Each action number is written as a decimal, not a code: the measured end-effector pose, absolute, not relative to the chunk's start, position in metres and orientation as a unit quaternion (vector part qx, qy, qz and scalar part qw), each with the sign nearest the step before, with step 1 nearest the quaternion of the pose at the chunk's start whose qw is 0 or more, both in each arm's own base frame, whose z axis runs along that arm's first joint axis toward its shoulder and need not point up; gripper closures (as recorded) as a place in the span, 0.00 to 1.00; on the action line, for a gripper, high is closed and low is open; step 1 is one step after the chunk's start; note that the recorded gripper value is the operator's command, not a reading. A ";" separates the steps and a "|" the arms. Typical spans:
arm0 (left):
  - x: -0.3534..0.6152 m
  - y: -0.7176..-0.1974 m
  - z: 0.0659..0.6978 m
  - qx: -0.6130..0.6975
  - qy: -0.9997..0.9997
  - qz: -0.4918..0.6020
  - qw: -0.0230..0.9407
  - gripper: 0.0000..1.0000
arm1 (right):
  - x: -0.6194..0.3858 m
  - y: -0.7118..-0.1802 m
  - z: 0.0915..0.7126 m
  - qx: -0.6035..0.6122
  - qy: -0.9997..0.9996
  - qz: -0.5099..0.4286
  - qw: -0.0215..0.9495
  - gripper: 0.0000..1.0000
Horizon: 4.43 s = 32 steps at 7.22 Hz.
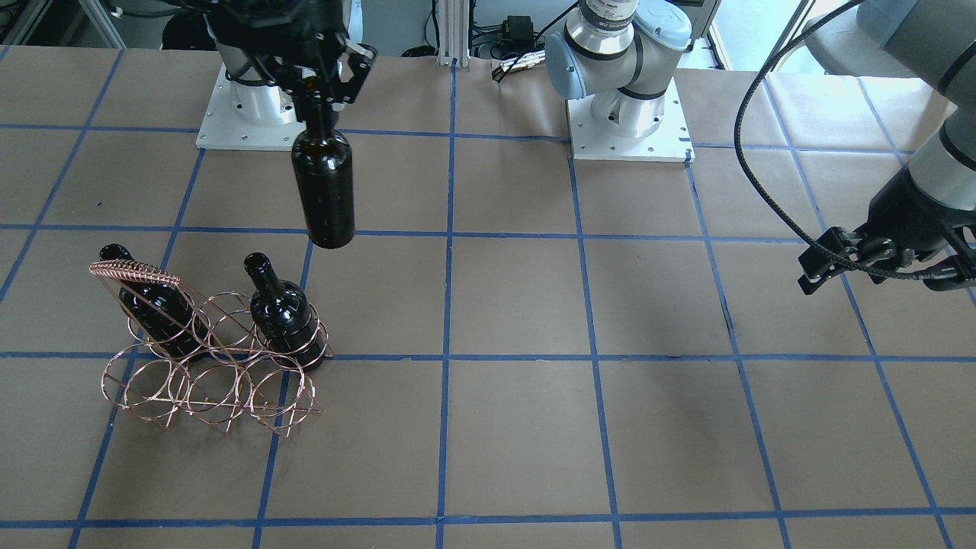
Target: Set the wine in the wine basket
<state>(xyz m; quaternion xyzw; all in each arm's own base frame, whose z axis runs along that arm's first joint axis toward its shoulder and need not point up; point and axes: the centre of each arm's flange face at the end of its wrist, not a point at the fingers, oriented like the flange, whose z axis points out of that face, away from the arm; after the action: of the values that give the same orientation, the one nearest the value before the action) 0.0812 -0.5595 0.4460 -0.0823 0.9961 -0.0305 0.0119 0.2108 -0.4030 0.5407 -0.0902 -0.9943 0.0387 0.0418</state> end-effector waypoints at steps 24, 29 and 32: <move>-0.125 -0.491 0.479 0.071 0.997 0.019 0.000 0.00 | 0.055 -0.541 0.481 -0.152 -0.988 0.000 -0.018 1.00; -0.125 -0.495 0.472 0.071 0.997 0.024 0.002 0.00 | 0.069 -0.538 0.453 -0.157 -0.987 -0.021 -0.018 1.00; -0.125 -0.496 0.468 0.072 0.997 0.026 0.001 0.00 | 0.073 -0.547 0.436 -0.155 -0.988 -0.021 -0.015 1.00</move>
<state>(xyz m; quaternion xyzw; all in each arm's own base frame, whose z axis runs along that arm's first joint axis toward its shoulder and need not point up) -0.1251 -0.4957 0.4681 0.0717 0.9971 0.0256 0.0011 0.0726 -0.5466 0.4361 -0.1550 -0.9876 -0.0210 -0.0152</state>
